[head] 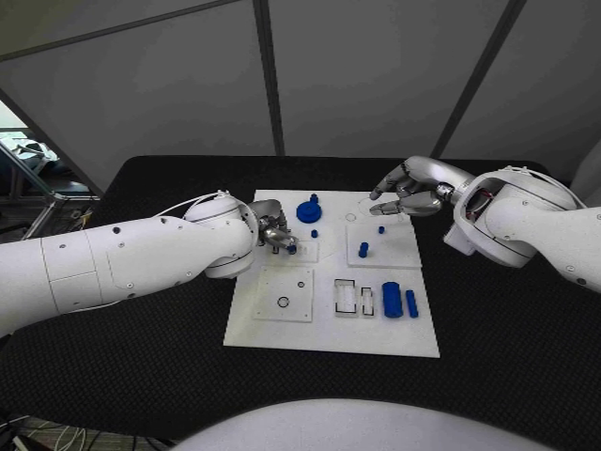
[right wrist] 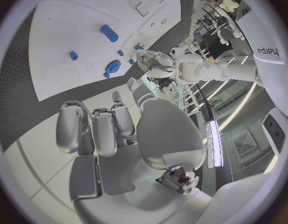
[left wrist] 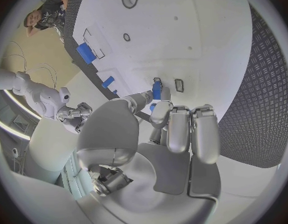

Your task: Assemble the parts on the task board

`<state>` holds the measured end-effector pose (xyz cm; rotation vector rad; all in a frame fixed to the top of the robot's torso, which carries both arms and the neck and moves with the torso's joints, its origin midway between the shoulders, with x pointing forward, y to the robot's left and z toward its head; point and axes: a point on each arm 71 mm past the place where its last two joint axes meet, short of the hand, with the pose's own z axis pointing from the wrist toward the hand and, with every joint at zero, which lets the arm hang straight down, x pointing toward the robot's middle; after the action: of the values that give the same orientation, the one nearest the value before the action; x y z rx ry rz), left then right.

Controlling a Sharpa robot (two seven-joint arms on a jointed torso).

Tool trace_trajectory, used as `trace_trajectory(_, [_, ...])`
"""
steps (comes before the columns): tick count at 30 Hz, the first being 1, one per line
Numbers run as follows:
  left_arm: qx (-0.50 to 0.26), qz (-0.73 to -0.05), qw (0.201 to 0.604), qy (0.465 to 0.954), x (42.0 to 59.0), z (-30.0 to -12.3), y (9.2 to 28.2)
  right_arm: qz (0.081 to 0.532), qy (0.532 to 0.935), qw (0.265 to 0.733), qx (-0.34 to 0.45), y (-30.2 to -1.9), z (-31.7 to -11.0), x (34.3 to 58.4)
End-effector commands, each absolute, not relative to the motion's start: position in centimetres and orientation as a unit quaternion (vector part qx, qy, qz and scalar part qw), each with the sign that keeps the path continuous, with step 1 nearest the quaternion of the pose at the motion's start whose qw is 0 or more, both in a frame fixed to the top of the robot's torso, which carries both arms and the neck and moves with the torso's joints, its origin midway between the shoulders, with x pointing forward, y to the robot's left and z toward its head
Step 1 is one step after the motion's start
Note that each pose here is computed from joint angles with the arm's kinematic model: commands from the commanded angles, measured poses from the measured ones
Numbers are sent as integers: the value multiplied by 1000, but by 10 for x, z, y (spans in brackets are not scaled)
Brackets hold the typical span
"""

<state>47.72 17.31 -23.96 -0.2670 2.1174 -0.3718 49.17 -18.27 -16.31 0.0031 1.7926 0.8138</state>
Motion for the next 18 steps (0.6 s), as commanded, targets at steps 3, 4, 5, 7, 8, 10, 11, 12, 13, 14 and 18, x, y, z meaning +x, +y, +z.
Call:
trace_trajectory(3, [-96,-141,458,873,476,-242,173,348,753,558,-3,-181,-161,492])
trace_trajectory(4, [-96,-141,457,873,476,-242,173,348,753,558,-4,-181,-161,492])
trace_trajectory(5, [-95,-141,456,874,476,-242,173,348,754,557,-4,-181,-161,492])
trace_trajectory(7, [-93,-141,454,875,476,-242,173,348,754,557,-4,-181,-161,492])
trace_trajectory(8, [-93,-141,454,875,476,-242,173,348,754,557,-4,-181,-161,492])
trace_trajectory(10, [-91,-141,453,876,475,-242,172,348,754,557,-4,-181,-161,492])
trace_trajectory(11, [-91,-141,452,876,475,-243,172,348,754,556,-4,-181,-161,492])
trace_trajectory(12, [-90,-141,451,876,475,-243,172,348,755,556,-4,-181,-161,492])
trace_trajectory(13, [-90,-141,451,877,475,-243,172,348,755,556,-4,-181,-161,492])
trace_trajectory(14, [-89,-141,450,877,475,-243,172,348,755,556,-4,-181,-161,492])
trace_trajectory(18, [-86,-140,447,879,474,-243,171,348,755,556,-5,-181,-161,492])
